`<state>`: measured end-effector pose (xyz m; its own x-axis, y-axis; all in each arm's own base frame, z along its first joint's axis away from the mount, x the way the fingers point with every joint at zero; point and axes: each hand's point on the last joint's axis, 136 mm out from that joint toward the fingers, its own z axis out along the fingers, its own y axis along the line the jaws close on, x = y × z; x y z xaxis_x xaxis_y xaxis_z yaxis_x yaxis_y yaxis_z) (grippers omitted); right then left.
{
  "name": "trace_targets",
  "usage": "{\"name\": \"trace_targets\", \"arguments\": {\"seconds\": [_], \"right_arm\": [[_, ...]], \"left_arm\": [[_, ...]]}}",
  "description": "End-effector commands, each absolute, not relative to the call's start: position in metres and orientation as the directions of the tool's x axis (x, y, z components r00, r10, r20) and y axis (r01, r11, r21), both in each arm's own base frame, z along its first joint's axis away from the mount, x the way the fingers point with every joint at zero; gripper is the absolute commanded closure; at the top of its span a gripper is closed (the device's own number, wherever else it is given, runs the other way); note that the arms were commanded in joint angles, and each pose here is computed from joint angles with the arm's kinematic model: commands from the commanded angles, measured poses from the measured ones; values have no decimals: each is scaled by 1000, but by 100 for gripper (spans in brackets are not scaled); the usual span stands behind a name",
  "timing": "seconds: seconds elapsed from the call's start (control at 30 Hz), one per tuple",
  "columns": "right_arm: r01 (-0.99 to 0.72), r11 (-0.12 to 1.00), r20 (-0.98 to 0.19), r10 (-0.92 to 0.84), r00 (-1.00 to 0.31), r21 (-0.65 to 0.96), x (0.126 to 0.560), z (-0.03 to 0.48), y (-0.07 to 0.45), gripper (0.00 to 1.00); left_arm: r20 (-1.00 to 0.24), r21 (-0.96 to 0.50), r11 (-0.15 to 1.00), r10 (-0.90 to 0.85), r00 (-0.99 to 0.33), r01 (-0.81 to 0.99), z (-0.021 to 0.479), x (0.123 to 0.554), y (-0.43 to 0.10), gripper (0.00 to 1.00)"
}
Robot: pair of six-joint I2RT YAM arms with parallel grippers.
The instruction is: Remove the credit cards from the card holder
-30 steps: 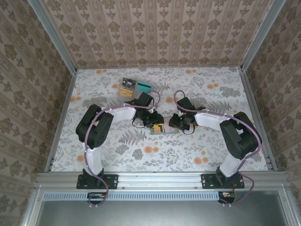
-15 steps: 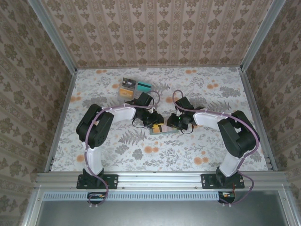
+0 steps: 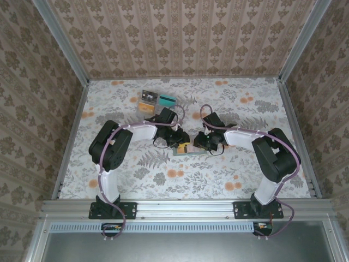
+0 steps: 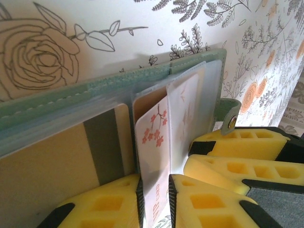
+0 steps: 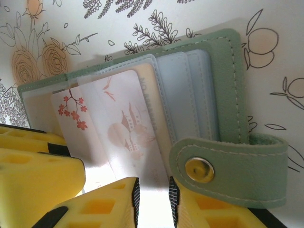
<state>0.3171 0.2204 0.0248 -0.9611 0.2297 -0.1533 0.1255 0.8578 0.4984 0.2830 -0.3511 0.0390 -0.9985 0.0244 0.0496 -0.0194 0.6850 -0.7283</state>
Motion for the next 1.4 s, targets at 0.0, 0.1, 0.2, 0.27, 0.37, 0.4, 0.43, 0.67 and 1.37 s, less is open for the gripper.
{"name": "trace_targets", "arguments": {"seconds": [0.0,0.1,0.2,0.27,0.37,0.4,0.43,0.67,1.37], "right_arm": [[171,871,-64,224,-972,460,297,-1,217,72],[173,874,-63,225,-972,455,297,-2,216,72],[178,880,-72,233,-970,441,297,-1,212,72],[183,884,-80,239,-968,429,297,1,209,72],[192,890,-97,252,-963,413,299,3,203,72],[193,889,-101,256,-961,414,300,4,202,72],[189,887,-108,256,-961,421,302,6,202,73],[84,811,-201,243,-949,580,325,50,228,72],[-119,219,-194,362,-912,968,391,219,307,47]], "left_arm": [[73,-760,649,38,-997,-31,35,280,-357,80],[70,-761,648,36,-997,-30,35,280,-356,85],[62,-752,658,33,-998,-25,35,281,-353,94],[55,-743,669,36,-998,-17,36,280,-347,97],[36,-724,690,47,-998,7,43,279,-333,99],[30,-711,703,49,-998,13,44,279,-327,99],[19,-702,711,56,-998,26,48,278,-320,100],[-92,-694,715,30,-995,86,91,292,-286,100],[-215,-941,313,-257,-942,130,234,349,-273,99]]}}
